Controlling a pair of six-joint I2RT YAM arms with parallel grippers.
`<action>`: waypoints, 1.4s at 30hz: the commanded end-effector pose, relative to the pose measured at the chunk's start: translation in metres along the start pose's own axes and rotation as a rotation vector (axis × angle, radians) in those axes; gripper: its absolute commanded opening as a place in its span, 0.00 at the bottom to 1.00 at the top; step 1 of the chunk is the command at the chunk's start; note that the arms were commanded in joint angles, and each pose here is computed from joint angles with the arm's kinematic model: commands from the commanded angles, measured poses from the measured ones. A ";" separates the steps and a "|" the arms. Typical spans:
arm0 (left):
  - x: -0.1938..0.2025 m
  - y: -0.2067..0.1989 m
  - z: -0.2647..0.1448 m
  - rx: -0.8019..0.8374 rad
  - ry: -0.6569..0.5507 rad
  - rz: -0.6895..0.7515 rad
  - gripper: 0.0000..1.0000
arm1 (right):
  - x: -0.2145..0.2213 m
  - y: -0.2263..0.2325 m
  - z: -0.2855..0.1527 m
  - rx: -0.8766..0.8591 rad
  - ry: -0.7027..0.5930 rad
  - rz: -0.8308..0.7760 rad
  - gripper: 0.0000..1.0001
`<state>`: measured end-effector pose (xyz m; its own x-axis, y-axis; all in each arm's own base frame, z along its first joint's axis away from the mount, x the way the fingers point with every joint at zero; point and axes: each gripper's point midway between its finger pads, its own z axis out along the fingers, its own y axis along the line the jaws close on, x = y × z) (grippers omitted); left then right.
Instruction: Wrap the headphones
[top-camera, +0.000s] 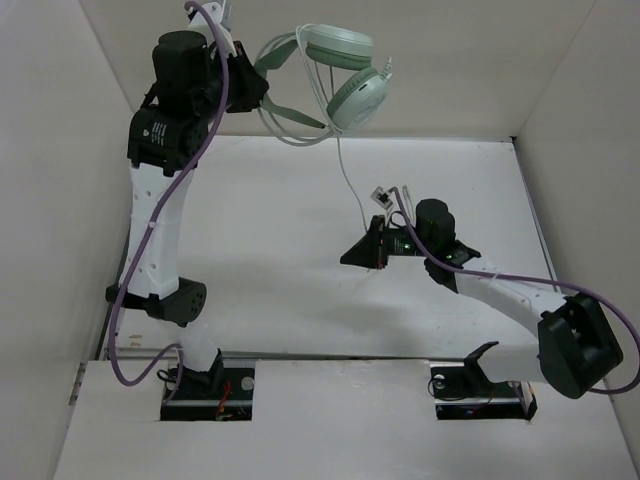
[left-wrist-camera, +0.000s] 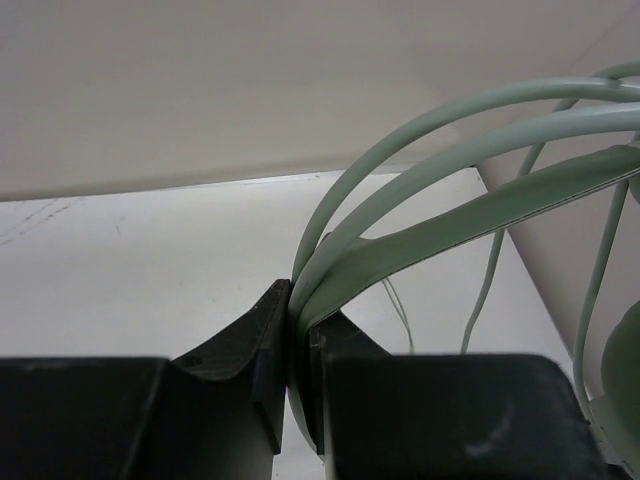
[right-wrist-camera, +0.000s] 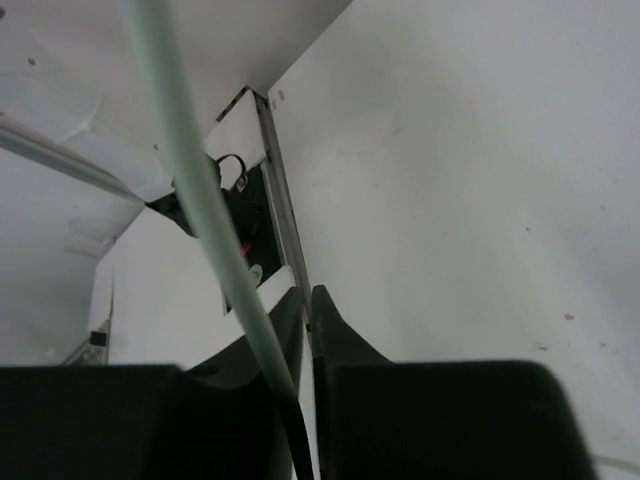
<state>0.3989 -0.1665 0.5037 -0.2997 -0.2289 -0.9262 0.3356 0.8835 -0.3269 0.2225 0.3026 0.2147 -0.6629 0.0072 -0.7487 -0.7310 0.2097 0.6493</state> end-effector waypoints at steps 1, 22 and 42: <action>-0.046 0.003 -0.010 -0.052 -0.189 -0.054 0.00 | -0.019 0.022 0.006 -0.061 -0.007 -0.115 0.08; 0.006 0.097 0.016 -0.638 -0.131 0.326 0.00 | -0.132 0.051 -0.022 0.324 0.151 -0.955 0.00; 0.118 0.062 0.041 -0.504 0.169 0.557 0.00 | -0.294 0.060 -0.063 0.999 0.059 -1.744 0.00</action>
<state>0.4318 -0.1533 0.3346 -0.4294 0.3816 -0.8185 0.0558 0.9158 0.3976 0.3398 0.2838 0.3933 0.4833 -0.7245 -0.4914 -0.4973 0.2347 -0.8352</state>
